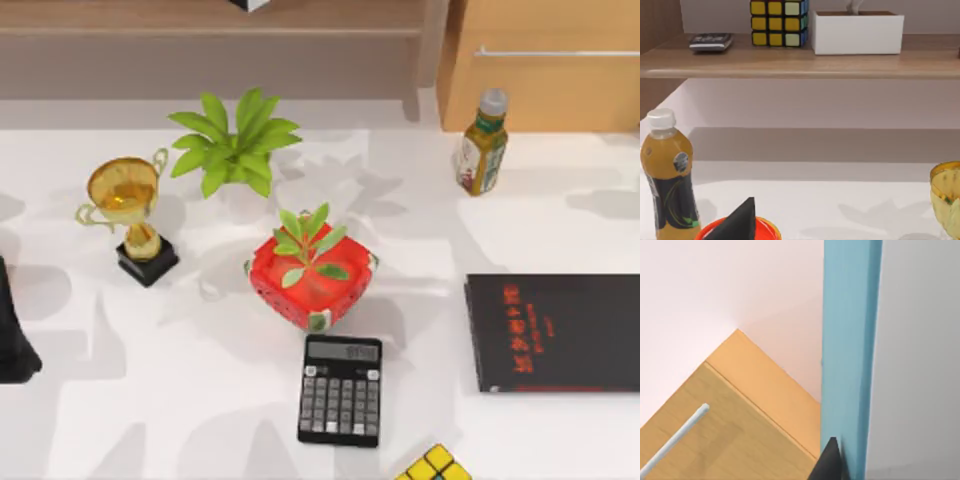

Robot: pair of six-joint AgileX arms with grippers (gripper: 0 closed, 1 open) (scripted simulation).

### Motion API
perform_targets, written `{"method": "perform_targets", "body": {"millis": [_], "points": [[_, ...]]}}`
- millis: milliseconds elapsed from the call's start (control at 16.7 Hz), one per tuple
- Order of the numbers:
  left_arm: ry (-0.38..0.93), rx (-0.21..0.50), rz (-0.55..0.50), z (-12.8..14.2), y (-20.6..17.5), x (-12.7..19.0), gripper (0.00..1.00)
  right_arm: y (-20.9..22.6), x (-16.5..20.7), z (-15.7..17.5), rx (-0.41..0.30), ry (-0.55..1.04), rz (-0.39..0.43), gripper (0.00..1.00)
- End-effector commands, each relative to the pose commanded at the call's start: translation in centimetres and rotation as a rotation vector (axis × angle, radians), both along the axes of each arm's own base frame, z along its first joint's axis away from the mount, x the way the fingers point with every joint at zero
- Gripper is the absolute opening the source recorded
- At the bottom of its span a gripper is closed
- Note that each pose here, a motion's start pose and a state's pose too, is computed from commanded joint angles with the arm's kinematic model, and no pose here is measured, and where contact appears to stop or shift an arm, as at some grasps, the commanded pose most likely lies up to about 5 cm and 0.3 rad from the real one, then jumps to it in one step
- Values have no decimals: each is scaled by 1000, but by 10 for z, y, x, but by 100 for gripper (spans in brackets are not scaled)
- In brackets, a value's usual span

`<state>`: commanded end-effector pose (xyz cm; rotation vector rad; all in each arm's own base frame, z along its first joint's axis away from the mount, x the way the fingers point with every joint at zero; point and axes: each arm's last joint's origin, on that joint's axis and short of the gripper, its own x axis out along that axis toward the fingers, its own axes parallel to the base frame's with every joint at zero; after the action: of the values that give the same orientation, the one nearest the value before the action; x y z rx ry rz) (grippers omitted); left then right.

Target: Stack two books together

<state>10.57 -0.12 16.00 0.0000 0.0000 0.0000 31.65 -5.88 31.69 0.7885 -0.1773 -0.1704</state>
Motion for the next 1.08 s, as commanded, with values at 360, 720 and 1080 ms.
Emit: {"method": "perform_targets", "body": {"millis": [360, 720, 1080], "points": [[0, 0, 0, 0, 0, 0, 100, 105, -60, -81, 536, 173, 99, 0], [0, 0, 0, 0, 0, 0, 100, 158, -140, -167, 800, 418, 56, 0], [0, 0, 0, 0, 0, 0, 100, 161, -173, -198, 824, 489, 11, 0]]}}
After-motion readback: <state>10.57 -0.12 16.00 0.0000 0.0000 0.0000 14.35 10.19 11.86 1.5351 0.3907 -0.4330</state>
